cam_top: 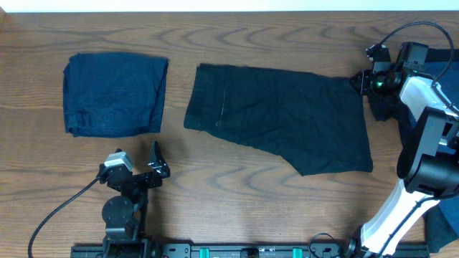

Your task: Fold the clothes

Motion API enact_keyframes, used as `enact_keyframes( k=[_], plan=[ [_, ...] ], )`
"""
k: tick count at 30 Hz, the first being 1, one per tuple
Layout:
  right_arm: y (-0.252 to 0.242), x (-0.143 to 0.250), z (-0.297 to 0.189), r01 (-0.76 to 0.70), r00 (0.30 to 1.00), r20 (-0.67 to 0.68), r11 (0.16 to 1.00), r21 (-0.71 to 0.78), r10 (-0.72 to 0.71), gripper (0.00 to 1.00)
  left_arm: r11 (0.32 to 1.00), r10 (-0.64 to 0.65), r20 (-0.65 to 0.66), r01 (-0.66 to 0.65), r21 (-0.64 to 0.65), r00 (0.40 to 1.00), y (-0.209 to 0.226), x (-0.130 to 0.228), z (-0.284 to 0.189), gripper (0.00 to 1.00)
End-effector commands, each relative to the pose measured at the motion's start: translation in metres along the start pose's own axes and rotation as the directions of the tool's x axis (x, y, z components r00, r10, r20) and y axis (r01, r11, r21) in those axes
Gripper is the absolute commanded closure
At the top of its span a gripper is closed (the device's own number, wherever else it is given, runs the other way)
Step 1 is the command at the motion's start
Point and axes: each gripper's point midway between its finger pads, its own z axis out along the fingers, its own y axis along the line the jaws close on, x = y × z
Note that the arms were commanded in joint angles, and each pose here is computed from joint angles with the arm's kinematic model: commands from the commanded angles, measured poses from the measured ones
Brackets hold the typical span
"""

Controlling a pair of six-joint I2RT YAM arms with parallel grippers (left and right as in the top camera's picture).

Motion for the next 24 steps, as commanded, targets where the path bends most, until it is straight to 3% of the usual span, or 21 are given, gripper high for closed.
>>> enact_keyframes(
  k=[1, 6, 14, 17, 20, 24],
  plan=[
    [0.007, 0.002, 0.002, -0.004, 1.000, -0.006, 0.999, -0.034, 0.004, 0.83, 0.999, 0.017, -0.044, -0.018, -0.026, 0.999, 0.007, 0.016, 0.001, 0.02],
    [0.011, -0.004, -0.009, 0.002, 1.000, 0.005, 1.000, -0.031, -0.002, 0.85, 0.999, 0.017, -0.044, -0.018, -0.026, 0.999, 0.007, 0.016, 0.001, 0.02],
    [0.021, 0.006, -0.009, 0.040, 0.998, -0.038, 0.998, -0.049, -0.041, 0.99, 0.999, 0.017, -0.044, -0.018, -0.026, 0.999, 0.007, 0.016, 0.001, 0.02],
    [0.027, 0.008, -0.006, 0.064, 0.996, -0.052, 0.997, -0.054, -0.066, 0.99, 0.999, 0.017, -0.044, -0.018, -0.026, 0.999, 0.007, 0.016, 0.001, 0.02],
    [0.026, 0.010, -0.003, 0.082, 0.994, -0.072, 0.997, -0.011, -0.082, 0.83, 0.999, 0.017, -0.044, -0.018, -0.026, 0.999, 0.007, 0.016, 0.001, 0.02],
    [0.023, 0.012, 0.001, 0.120, 0.988, -0.102, 0.991, 0.055, -0.114, 0.77, 0.999, 0.017, -0.044, -0.018, -0.026, 0.999, 0.007, 0.016, 0.001, 0.02]
  ],
)
